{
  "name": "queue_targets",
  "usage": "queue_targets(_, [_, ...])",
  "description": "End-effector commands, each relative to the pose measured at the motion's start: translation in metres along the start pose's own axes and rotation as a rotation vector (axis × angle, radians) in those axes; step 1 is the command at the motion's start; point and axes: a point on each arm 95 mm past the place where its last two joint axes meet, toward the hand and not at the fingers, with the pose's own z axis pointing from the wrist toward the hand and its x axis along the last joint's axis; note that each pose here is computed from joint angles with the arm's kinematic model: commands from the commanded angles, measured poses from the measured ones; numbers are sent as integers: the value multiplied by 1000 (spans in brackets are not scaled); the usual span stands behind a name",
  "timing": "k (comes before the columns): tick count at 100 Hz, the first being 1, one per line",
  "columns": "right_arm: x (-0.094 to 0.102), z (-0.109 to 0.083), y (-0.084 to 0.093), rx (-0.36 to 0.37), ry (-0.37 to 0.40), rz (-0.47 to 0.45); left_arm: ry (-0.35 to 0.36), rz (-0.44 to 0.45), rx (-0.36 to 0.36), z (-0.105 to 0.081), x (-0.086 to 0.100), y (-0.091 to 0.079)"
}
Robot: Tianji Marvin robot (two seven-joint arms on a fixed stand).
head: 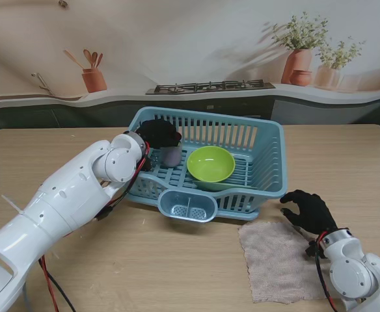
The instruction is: Clear dishes and wipe the table
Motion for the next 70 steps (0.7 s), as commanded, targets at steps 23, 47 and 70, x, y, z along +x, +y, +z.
queue_targets(23, [1,0,-2,14,6,-4,14,2,-9,0,2,-3])
queue_targets(47, [1,0,-2,14,7,-4,35,-12,20,-1,3,-7])
queue_targets(70, [1,0,-2,14,9,-3,74,-30,44,-6,6,-16])
